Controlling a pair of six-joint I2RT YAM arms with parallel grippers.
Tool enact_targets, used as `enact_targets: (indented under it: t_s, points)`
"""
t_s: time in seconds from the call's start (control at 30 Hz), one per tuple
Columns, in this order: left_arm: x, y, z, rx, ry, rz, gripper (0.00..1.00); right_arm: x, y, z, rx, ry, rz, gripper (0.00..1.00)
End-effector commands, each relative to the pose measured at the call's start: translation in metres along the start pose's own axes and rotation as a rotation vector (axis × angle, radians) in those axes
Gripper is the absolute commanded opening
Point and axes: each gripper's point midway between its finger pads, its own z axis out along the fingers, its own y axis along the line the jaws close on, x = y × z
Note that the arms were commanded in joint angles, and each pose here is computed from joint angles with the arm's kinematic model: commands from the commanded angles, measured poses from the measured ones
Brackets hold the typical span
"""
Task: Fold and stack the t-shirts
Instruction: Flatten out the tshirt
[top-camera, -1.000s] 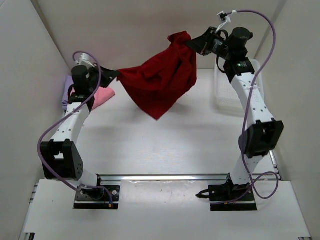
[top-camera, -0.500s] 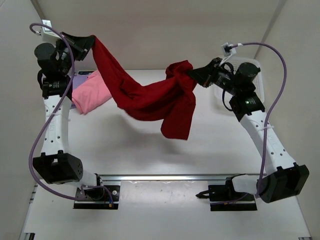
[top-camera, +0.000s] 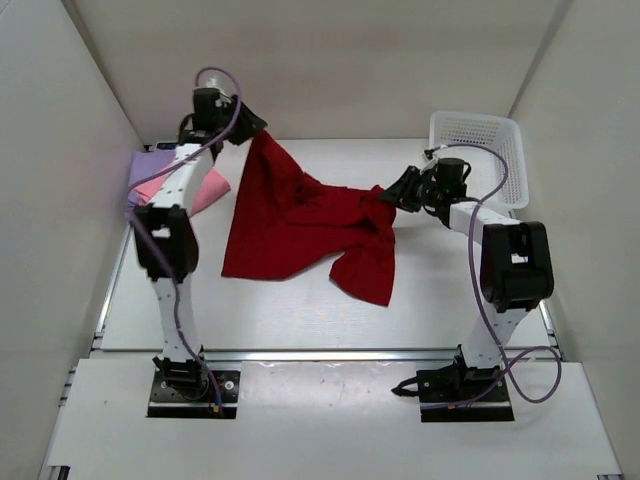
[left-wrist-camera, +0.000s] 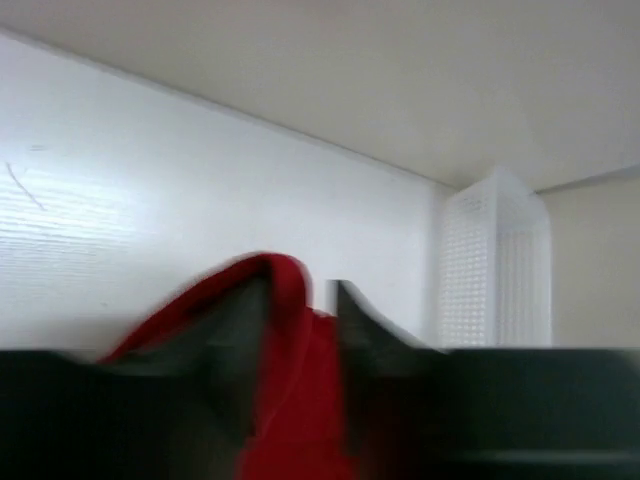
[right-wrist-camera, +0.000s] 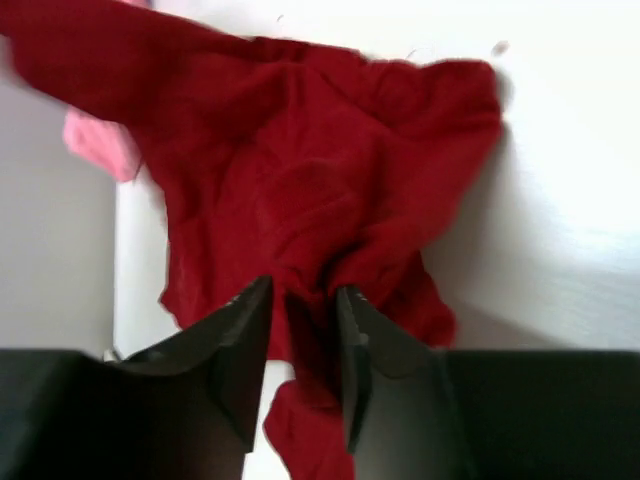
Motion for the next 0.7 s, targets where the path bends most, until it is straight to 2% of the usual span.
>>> enact_targets:
  t_s: [0.0,0.03,0.07,0.13,0.2,0.23,0.27,0.3,0.33,0.37,0.4,0.43,0.47,0.53,0.57,0.63,0.67]
  points:
    - [0.030,0.045,0.033,-0.169,0.145,0.013,0.54,-0.077,0.052,-0.015,-0.025,-0.152,-0.158,0.31]
    - [0.006,0.026,0.032,-0.141,0.101,0.038,0.85,-0.082,0.055,-0.021,0.024,-0.175,-0.196,0.36]
    - [0.001,0.029,0.032,-0.174,0.098,0.045,0.98,-0.087,0.057,-0.026,0.077,-0.212,-0.240,0.42]
    - [-0.009,0.017,0.015,-0.192,0.067,0.075,0.99,-0.078,0.054,-0.036,0.145,-0.235,-0.250,0.45]
    - [0.014,0.027,-0.003,-0.211,0.093,0.095,0.98,-0.053,0.048,-0.039,0.159,-0.228,-0.222,0.43]
    - [-0.009,-0.011,-0.029,-0.131,-0.011,0.133,0.98,-0.031,0.042,-0.041,0.176,-0.218,-0.198,0.36]
    - [0.030,0.021,-0.032,-0.182,0.050,0.129,0.99,-0.005,0.028,-0.048,0.202,-0.194,-0.184,0.31]
    - [0.047,0.026,-0.052,-0.181,0.043,0.133,0.99,0.005,0.037,-0.052,0.182,-0.199,-0.199,0.22]
    - [0.033,0.010,-0.077,-0.141,-0.039,0.130,0.98,0.031,0.020,-0.056,0.219,-0.168,-0.179,0.04]
    - [0.077,0.047,-0.085,-0.191,0.032,0.069,0.84,0.059,0.011,-0.065,0.234,-0.138,-0.172,0.00]
    - [0.101,0.064,-0.105,-0.172,0.034,-0.007,0.73,0.080,0.008,-0.075,0.239,-0.127,-0.176,0.00]
    - [0.097,0.060,-0.121,-0.136,-0.002,-0.057,0.39,0.095,0.006,-0.079,0.250,-0.112,-0.177,0.00]
    - [0.124,0.085,-0.136,-0.179,0.043,-0.088,0.25,0.114,0.001,-0.091,0.251,-0.100,-0.179,0.00]
    - [0.171,0.123,-0.161,-0.281,0.137,-0.071,0.24,0.135,0.006,-0.108,0.224,-0.103,-0.194,0.00]
    - [0.180,0.132,-0.173,-0.327,0.155,-0.056,0.25,0.151,-0.005,-0.114,0.247,-0.075,-0.183,0.00]
    - [0.217,0.163,-0.199,-0.415,0.211,-0.068,0.32,0.161,-0.005,-0.126,0.236,-0.080,-0.182,0.00]
    - [0.214,0.165,-0.208,-0.412,0.176,-0.085,0.38,0.170,-0.015,-0.130,0.264,-0.063,-0.169,0.01]
